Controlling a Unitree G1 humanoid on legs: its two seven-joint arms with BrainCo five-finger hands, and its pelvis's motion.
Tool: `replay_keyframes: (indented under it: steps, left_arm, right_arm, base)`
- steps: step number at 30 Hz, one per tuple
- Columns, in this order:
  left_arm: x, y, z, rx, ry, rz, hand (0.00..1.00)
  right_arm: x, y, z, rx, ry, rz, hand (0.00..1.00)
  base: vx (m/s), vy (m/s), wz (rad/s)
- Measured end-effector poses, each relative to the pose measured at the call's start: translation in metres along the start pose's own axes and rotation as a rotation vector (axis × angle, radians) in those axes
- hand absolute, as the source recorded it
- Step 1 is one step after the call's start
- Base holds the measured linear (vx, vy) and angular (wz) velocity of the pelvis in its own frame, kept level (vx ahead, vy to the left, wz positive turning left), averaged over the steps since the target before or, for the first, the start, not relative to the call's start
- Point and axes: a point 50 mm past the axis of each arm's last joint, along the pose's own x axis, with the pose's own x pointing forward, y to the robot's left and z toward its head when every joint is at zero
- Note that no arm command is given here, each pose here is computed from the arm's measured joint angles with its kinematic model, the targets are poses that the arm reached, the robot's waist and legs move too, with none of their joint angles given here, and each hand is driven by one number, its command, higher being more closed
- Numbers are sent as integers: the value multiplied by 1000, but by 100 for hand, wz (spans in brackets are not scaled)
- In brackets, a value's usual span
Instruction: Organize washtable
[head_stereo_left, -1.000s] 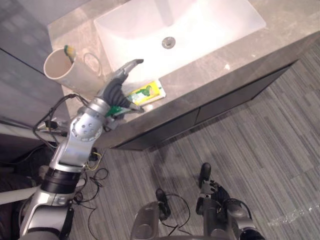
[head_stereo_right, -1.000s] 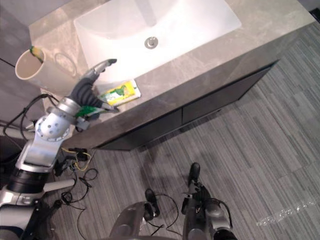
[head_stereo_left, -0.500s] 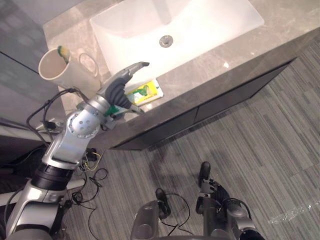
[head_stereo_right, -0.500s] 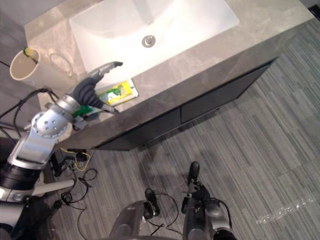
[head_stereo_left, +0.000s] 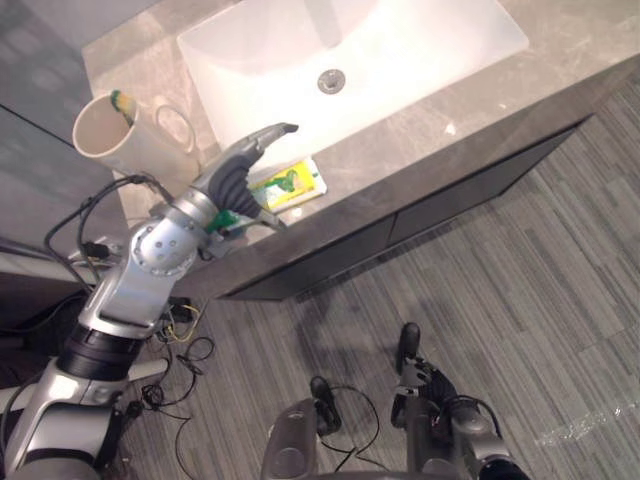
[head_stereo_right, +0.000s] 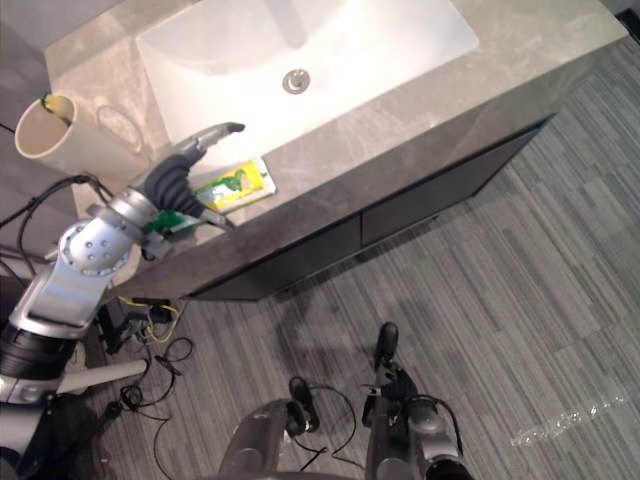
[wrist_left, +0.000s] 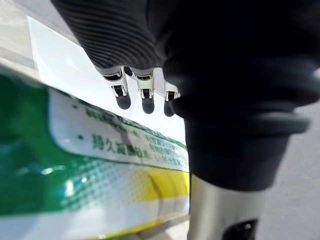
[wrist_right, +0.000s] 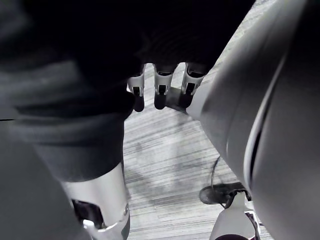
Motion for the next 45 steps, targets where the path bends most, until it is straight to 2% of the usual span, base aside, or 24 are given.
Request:
replay_keyframes:
  steps: [4, 5, 11, 19, 33, 45]
  left_arm:
    - [0, 3, -1, 5, 4, 13, 0]
    - [-1, 3, -1, 6, 5, 18, 100]
    - [-2, 3, -3, 6, 20, 27, 100]
    - [-9, 5, -11, -2, 70, 129, 100]
    - [-21, 7, -1, 119, 30, 172, 100]
    - [-28, -1, 7, 19, 2, 299, 100]
  right_arm:
    - [0, 2, 2, -6, -9, 8, 0]
    - [0, 2, 3, -6, -11, 8, 0]
    - [0, 2, 3, -5, -12, 9, 0]
    - [0, 3, 10, -4, -45, 10, 0]
    - [-5, -1, 28, 26, -156, -7, 0]
    - [-5, 1, 15, 82, -115, -23, 0]
  base:
    - [29, 36, -1]
    - [38, 38, -3]
    - [36, 39, 1]
    - [33, 32, -1]
    - [28, 30, -4]
    - [56, 53, 0]
